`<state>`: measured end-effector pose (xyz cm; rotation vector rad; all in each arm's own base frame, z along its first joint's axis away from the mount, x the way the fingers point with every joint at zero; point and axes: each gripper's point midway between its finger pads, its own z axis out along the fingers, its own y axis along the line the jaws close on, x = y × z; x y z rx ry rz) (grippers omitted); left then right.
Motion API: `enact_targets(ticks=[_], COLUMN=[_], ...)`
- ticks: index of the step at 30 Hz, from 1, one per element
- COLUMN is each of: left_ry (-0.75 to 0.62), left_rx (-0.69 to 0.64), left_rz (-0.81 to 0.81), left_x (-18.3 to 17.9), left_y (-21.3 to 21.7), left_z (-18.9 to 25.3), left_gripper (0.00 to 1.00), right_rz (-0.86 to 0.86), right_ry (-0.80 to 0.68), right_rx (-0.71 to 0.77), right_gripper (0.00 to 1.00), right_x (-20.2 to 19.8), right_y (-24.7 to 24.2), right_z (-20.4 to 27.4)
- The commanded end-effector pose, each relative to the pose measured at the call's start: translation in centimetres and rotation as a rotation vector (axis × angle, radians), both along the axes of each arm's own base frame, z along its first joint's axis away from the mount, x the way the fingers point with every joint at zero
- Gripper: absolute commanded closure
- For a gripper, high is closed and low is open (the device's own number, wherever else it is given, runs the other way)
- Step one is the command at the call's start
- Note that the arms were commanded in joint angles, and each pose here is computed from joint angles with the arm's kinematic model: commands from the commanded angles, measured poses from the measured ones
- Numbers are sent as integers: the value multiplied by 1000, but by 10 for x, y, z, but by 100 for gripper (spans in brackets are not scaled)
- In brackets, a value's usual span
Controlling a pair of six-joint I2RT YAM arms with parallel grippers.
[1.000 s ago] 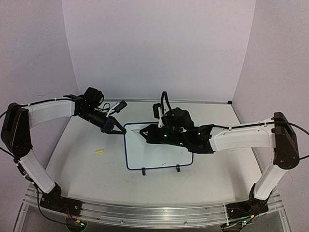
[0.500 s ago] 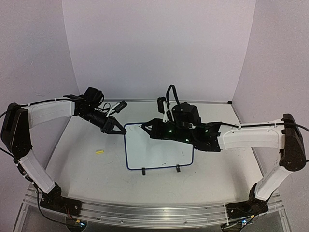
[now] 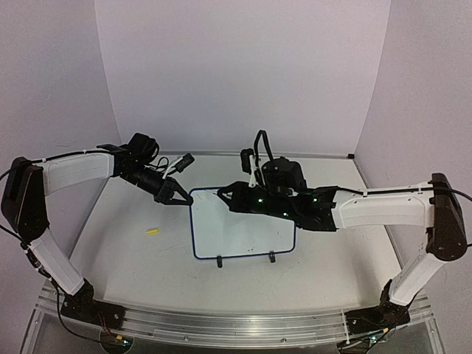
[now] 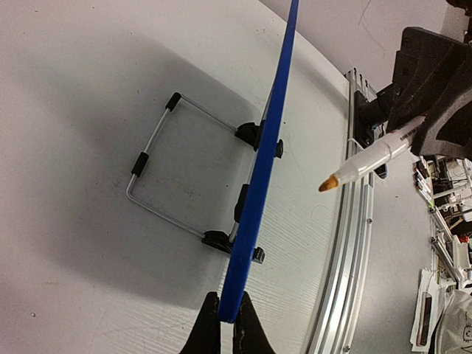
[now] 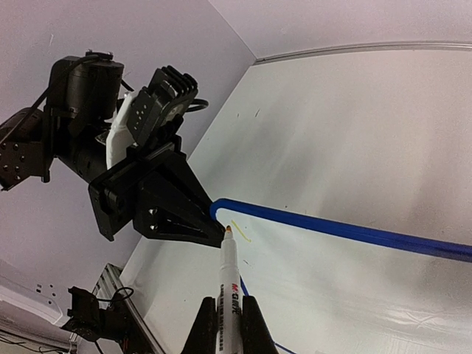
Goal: Write a sentence on the whiteboard
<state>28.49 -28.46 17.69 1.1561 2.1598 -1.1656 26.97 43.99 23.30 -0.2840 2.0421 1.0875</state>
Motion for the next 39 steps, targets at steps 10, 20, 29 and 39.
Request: enact_targets(ticks=[10,20,29,39], left_ry=[-47,-48,-51,-55], left_rx=[43,43,42,42], left_rz=[19,16,15,15], left_x=[4,3,3,3], left_y=[3,2,2,2], left_z=[4,4,5,6], left_gripper=[100,100,100,100], right_rz=[-12,-73,-37,-24], right_ry=[-15,-4,27,49], right_rx=[2,-60,-82,-90], right_gripper=[100,100,100,100], right_x=[9,17,11,10], right_y=[13,4,8,12], right_z=[7,-5,-19,-28])
